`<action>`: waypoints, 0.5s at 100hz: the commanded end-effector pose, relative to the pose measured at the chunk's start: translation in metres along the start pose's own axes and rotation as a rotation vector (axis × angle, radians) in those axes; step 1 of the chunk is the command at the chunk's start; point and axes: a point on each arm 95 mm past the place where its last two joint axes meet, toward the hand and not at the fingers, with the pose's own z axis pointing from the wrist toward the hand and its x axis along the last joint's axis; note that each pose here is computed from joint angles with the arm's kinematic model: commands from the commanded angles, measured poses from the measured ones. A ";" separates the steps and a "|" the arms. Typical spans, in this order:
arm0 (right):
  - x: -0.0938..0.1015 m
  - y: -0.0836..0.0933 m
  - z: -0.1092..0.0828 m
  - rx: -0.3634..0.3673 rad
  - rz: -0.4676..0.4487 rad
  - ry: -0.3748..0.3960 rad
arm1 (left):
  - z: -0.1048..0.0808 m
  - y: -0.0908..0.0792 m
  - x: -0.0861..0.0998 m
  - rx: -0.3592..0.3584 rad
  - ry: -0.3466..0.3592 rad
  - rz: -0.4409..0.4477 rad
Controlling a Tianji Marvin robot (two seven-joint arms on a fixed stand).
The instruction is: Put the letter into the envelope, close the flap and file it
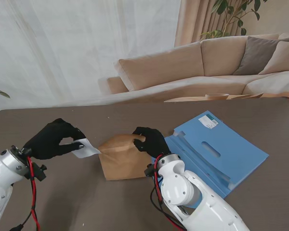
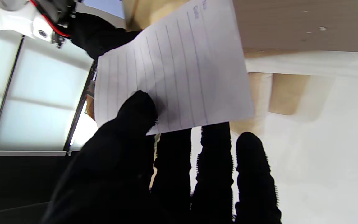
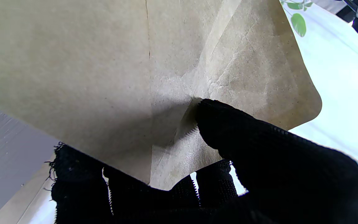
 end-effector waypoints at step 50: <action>0.015 -0.007 0.002 0.023 0.060 0.023 | 0.028 0.061 0.053 0.191 0.077 -0.105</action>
